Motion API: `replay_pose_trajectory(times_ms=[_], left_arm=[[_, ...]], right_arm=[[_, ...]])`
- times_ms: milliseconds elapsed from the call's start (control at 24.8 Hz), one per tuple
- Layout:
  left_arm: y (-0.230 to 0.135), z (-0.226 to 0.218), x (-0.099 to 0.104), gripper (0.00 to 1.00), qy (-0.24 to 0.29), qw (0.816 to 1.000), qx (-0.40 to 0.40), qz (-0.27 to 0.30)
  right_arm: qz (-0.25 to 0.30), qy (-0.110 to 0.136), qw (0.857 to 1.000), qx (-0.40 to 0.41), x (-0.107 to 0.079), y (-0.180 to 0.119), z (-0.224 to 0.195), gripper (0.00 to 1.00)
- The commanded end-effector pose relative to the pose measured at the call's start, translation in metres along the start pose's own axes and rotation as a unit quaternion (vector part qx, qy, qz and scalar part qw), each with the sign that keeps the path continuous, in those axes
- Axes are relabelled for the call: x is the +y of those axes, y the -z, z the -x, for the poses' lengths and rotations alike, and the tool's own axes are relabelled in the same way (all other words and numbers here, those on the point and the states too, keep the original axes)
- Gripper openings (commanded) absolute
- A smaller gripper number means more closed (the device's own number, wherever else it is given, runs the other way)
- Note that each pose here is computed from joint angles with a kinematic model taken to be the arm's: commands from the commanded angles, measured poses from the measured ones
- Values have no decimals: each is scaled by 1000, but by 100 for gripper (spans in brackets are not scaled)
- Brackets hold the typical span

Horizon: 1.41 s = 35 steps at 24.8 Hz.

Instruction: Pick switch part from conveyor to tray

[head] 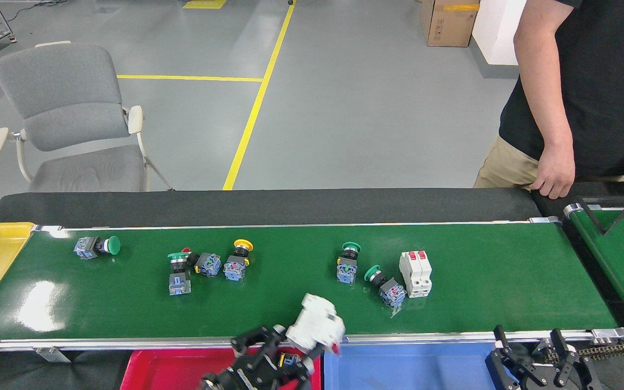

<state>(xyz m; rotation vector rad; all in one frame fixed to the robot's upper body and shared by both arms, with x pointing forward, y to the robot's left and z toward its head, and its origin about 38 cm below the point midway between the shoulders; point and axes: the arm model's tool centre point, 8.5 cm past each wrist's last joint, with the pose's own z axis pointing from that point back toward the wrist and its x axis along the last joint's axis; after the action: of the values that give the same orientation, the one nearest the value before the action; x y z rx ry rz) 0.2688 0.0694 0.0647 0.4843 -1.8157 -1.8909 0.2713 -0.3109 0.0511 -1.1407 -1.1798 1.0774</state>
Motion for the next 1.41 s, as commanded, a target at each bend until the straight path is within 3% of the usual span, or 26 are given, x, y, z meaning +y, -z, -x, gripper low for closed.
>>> replay_pose_trajectory(times_ms=[0, 242, 322, 483, 685, 806, 967, 1007, 1047, 1128, 1208, 1370], left_arm=[[5, 0, 8, 100, 2, 1000, 6, -2], [15, -7, 17, 100, -32, 999, 12, -33], [8, 16, 19, 100, -37, 996, 73, -38], [-44, 103, 22, 100, -31, 965, 256, -41], [-194, 217, 3, 100, -6, 895, 445, 0], [-227, 228, -13, 100, -19, 893, 449, 20], [-225, 231, -10, 100, -12, 896, 444, 13], [-222, 234, -6, 100, -9, 896, 443, 8], [-221, 240, 1, 100, -2, 897, 443, 4], [-214, 250, 2, 100, 9, 897, 441, 16], [-206, 261, 0, 100, 11, 897, 440, 28], [-205, 273, -6, 100, 2, 897, 440, 38]], right_arm=[[10, -6, 1000, -4, -6, 1, 3, 99], [7, -2, 997, -74, -5, 5, -22, 99], [7, -1, 995, -101, -5, 12, -40, 99], [-38, -6, 987, -155, 2, 35, -83, 99], [-57, -22, 980, -190, 9, 77, -150, 99], [-69, -33, 978, -192, 15, 100, -180, 99], [-91, -45, 977, -186, 25, 129, -213, 96], [-92, -48, 977, -187, 24, 132, -216, 90], [-92, -51, 976, -189, 24, 135, -217, 72], [-89, -56, 976, -193, 21, 138, -217, 21], [-89, -58, 975, -193, 21, 138, -215, 8], [-87, -58, 975, -195, 22, 136, -215, 2]])
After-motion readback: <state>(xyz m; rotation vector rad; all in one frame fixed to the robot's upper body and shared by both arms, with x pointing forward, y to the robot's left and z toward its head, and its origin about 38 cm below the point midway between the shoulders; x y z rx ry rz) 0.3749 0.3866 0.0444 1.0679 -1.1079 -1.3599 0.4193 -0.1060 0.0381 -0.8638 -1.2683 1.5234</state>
